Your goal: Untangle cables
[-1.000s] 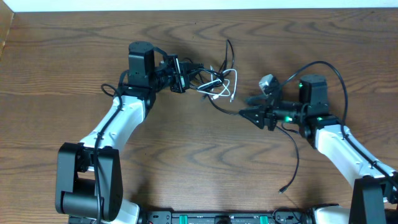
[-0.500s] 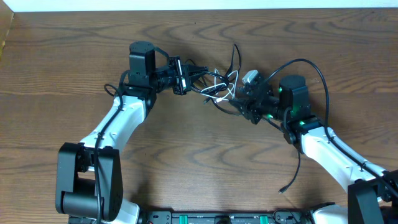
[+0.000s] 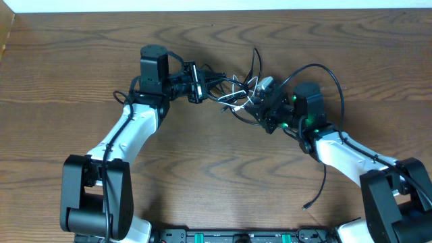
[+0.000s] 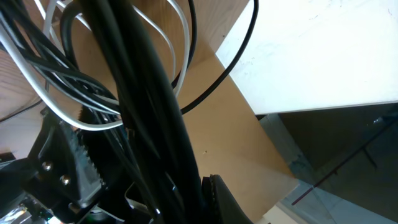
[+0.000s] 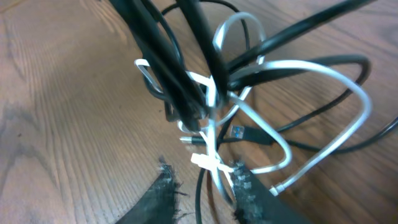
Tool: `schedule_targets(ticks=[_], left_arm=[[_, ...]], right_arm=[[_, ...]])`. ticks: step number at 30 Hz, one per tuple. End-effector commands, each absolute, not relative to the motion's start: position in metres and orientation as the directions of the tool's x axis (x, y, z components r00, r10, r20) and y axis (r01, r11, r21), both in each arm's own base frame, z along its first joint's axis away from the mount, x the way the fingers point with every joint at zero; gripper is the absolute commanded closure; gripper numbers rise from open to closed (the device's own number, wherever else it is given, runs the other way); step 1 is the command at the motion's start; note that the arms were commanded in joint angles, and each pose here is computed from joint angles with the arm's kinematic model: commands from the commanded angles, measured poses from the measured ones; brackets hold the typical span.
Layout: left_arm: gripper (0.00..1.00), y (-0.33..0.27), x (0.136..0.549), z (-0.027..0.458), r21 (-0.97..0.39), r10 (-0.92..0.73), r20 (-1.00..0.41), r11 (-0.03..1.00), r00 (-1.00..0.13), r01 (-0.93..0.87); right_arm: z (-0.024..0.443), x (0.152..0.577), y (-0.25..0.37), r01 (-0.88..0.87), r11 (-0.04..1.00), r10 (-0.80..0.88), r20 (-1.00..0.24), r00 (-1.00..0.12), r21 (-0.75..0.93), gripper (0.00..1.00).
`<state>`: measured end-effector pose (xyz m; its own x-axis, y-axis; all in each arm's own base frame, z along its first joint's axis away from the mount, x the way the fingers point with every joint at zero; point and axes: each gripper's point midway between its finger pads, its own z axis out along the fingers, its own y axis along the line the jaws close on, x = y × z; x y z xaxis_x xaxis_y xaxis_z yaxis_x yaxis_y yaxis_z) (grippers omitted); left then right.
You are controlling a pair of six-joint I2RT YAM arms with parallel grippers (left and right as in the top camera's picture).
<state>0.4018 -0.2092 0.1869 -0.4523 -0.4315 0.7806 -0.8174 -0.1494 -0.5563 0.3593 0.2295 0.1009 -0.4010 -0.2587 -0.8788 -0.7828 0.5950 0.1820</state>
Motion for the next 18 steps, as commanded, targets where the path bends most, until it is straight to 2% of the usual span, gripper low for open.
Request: schedule_targets(ticks=[1,2,7,10,12,14,18], left_arm=[[0.92,-0.212,0.400,0.197,-0.566,-0.409,0.781,-0.142,-0.472,-0.812],[0.92,-0.212,0.400,0.197,-0.566,-0.409,0.781,-0.142,-0.472,-0.812],[0.92,-0.211,0.400,0.197,-0.566,-0.411,0.780,-0.144,-0.472,-0.812],[0.92,-0.210,0.401,0.197,-0.569,-0.414,0.778,-0.145,-0.473,-0.809],[0.92,-0.210,0.401,0.196,-0.569,-0.414,0.778,-0.146,-0.473,-0.809],[0.92,-0.210,0.401,0.197,-0.569,-0.414,0.778,-0.145,-0.473,-0.809],[0.92,-0.209,0.401,0.197,-0.569,-0.414,0.778,-0.146,-0.472,-0.809]], right_arm=[[0.097,0.356,0.236,-0.787,0.580,-0.249,-0.873,-0.419,0.213,0.94],[0.098,0.357,0.235,-0.781,0.584,-0.239,-0.872,-0.427,0.222,0.99],[0.104,0.360,0.222,-0.722,0.604,-0.151,-0.841,-0.520,0.338,0.99],[0.124,0.333,0.224,-0.778,0.417,-0.116,-0.821,-0.559,0.471,0.99],[0.119,0.322,0.222,-0.758,0.380,-0.124,-0.783,-0.610,0.530,0.99],[0.093,0.318,0.211,-0.687,0.471,-0.160,-0.712,-0.684,0.554,0.99],[0.059,0.311,0.192,-0.599,0.602,-0.213,-0.616,-0.758,0.529,0.99]])
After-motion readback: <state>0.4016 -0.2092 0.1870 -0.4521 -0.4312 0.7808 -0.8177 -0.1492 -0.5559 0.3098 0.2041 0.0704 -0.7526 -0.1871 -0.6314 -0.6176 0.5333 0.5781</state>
